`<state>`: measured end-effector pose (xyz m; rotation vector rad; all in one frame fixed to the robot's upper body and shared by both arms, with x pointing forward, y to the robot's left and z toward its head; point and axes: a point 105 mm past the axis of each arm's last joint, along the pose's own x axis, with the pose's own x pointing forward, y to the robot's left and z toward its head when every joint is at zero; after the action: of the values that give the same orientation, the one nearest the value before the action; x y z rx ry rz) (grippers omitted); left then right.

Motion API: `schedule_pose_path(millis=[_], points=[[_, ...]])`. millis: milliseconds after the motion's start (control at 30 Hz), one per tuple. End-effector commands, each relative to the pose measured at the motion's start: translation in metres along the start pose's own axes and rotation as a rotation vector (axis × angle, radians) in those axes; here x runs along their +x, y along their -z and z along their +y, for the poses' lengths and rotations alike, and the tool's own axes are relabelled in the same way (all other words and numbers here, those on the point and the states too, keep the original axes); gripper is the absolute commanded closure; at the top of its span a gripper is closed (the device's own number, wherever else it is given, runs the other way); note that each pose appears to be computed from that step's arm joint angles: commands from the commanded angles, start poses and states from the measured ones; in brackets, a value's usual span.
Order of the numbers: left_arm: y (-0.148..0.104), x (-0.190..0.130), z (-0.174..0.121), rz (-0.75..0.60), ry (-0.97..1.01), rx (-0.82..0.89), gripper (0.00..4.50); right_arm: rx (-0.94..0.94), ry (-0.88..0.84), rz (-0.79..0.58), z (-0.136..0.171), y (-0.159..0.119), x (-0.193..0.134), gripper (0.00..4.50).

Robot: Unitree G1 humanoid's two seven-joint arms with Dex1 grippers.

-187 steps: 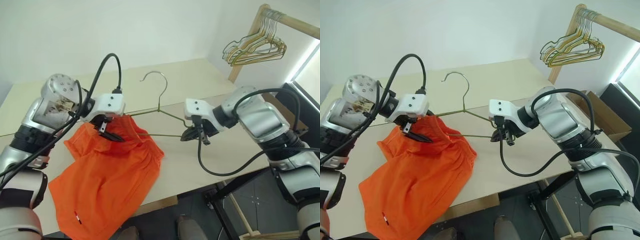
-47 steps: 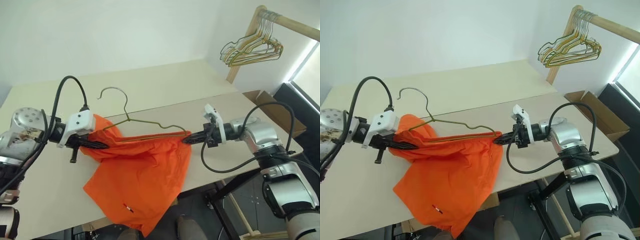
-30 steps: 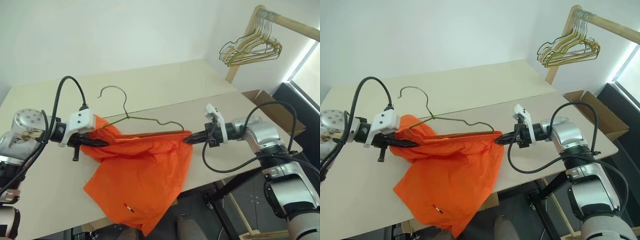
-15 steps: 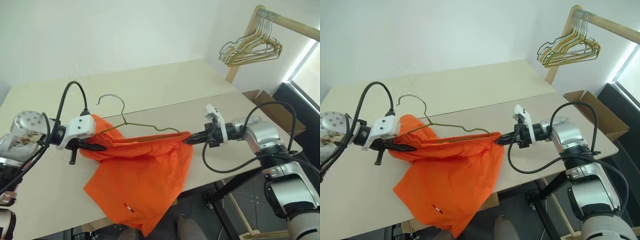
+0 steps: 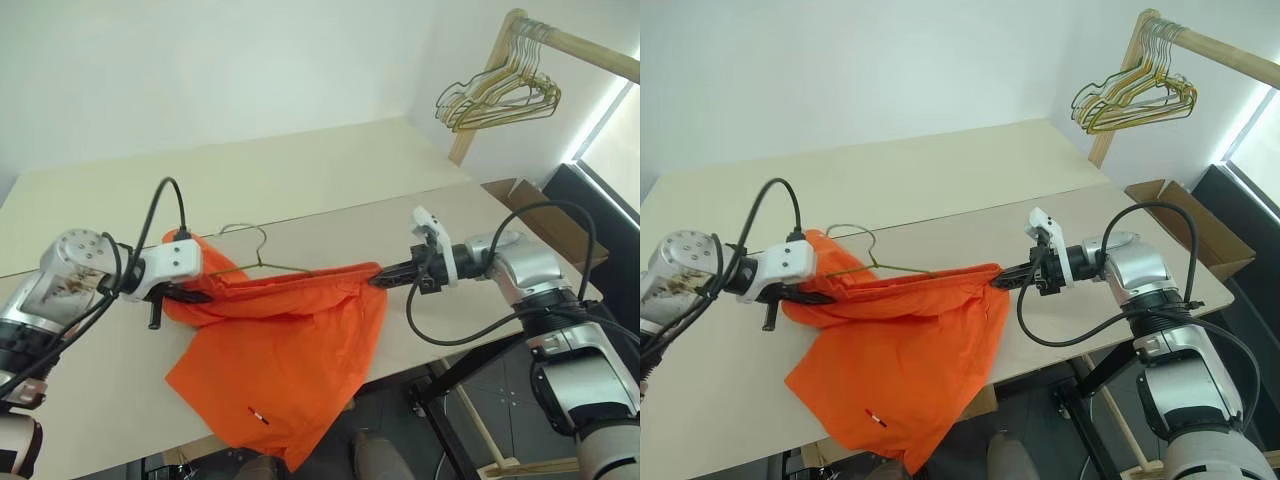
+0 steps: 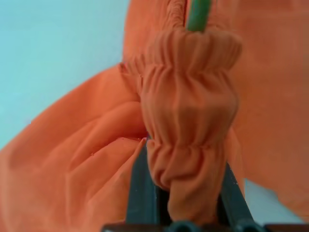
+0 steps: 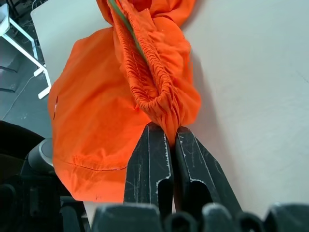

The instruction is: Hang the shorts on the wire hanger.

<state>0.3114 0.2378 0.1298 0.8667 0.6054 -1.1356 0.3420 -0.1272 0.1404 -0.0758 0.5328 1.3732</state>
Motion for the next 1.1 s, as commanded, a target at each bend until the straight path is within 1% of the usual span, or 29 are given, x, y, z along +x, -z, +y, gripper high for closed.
schedule_pose_path(millis=[33, 133, 300, 367, 400, 433, 467, 600, 767, 900, 1000, 1033, 1100], points=[[0.053, -0.037, 0.009, 0.256, -0.1, -0.119, 4.5, -0.008, 0.155, -0.001, -0.014, -0.005, -0.045, 4.49], [0.049, -0.034, 0.015, 0.237, -0.136, -0.135, 4.5, -0.048, 0.14, -0.011, -0.01, -0.012, -0.042, 4.49], [0.028, -0.023, 0.026, 0.158, -0.159, -0.142, 4.5, -0.188, 0.086, -0.048, 0.007, -0.032, -0.03, 4.49], [0.022, -0.019, 0.027, 0.137, -0.156, -0.14, 4.5, -0.221, 0.079, -0.057, 0.01, -0.036, -0.027, 3.9], [0.018, -0.018, 0.028, 0.124, -0.155, -0.14, 4.5, -0.234, 0.073, -0.05, 0.011, -0.036, -0.026, 3.69], [0.016, -0.017, 0.029, 0.116, -0.155, -0.141, 4.5, -0.242, 0.069, -0.044, 0.012, -0.035, -0.027, 3.3], [0.013, -0.017, 0.031, 0.105, -0.159, -0.139, 4.5, -0.237, 0.081, -0.037, 0.01, -0.033, -0.027, 3.04], [0.009, -0.016, 0.032, 0.089, -0.155, -0.14, 4.5, -0.212, 0.124, -0.031, 0.004, -0.031, -0.03, 1.71], [0.004, -0.014, 0.033, 0.063, -0.148, -0.131, 4.5, -0.23, 0.146, -0.052, 0.006, -0.039, -0.032, 0.08], [-0.016, -0.018, 0.035, -0.009, -0.125, -0.102, 4.5, -0.276, 0.16, -0.079, 0.013, -0.064, -0.028, 0.03], [-0.033, -0.021, 0.039, -0.05, -0.112, -0.059, 4.5, -0.355, 0.165, -0.031, 0.022, -0.078, -0.017, 0.03], [-0.04, -0.022, 0.041, -0.061, -0.112, -0.042, 4.5, -0.364, 0.171, 0.011, 0.025, -0.082, -0.011, 0.03], [-0.049, -0.023, 0.044, -0.076, -0.109, -0.02, 4.5, -0.392, 0.19, 0.048, 0.03, -0.092, -0.002, 0.03]])
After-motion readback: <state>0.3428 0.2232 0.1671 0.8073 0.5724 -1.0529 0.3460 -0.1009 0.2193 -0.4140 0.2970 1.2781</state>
